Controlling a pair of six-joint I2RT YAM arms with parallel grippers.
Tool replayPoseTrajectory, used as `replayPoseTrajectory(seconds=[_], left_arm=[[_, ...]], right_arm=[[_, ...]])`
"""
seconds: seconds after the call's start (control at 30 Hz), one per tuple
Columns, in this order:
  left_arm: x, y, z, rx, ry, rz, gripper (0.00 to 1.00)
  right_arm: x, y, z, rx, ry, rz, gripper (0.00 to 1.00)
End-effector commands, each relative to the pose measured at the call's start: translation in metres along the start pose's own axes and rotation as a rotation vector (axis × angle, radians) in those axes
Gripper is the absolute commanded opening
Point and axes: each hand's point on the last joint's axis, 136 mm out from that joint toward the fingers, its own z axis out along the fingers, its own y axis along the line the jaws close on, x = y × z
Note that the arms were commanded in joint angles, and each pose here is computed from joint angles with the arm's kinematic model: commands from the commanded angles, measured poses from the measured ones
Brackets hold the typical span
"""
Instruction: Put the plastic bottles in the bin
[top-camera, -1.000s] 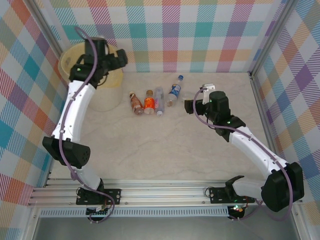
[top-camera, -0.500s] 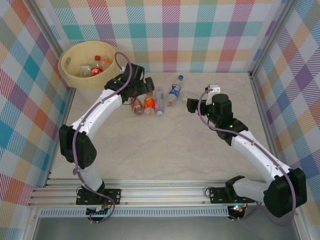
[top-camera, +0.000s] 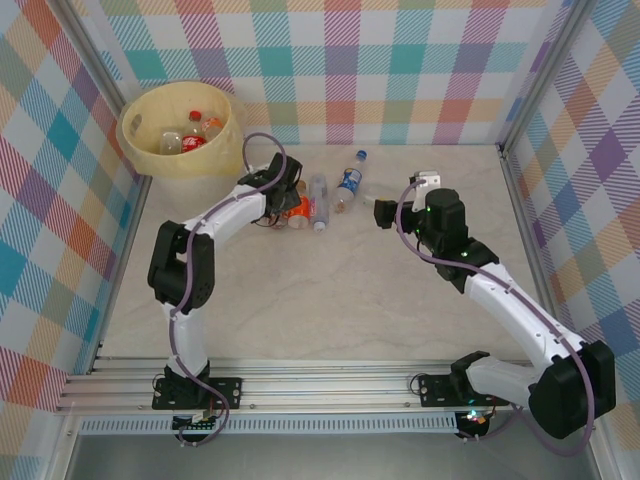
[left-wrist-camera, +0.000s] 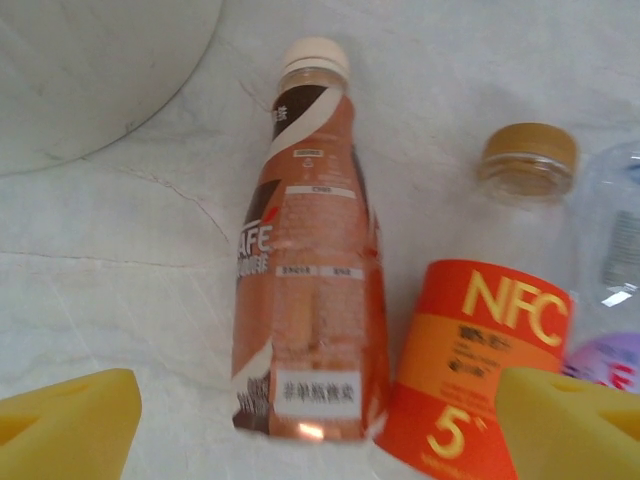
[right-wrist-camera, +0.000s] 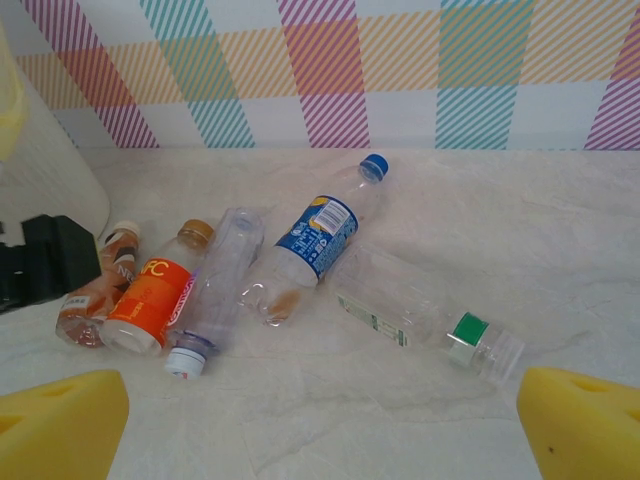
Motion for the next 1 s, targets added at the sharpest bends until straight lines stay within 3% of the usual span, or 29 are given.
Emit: replayPoseTrajectory(seconds=[0.0, 0.5, 0.97], left_arm=[[-0.008, 0.006, 0.017, -0.046, -0.024, -0.032, 0.91], [0.023, -0.002, 0.070, -0.010, 0.052, -0.034, 0.81], [0.028, -0.007, 0.064, 0.064, 0.043, 0.025, 0.53]], right_arm=[[-0.002, -0.002, -0.006, 0.008, -0.011, -0.025, 1.00], [0.003, -0.004, -0.003, 0.020, 0.018, -0.036, 1.00], [0.005, -0.007, -0.006, 0.033, 0.022, -0.037, 1.00]])
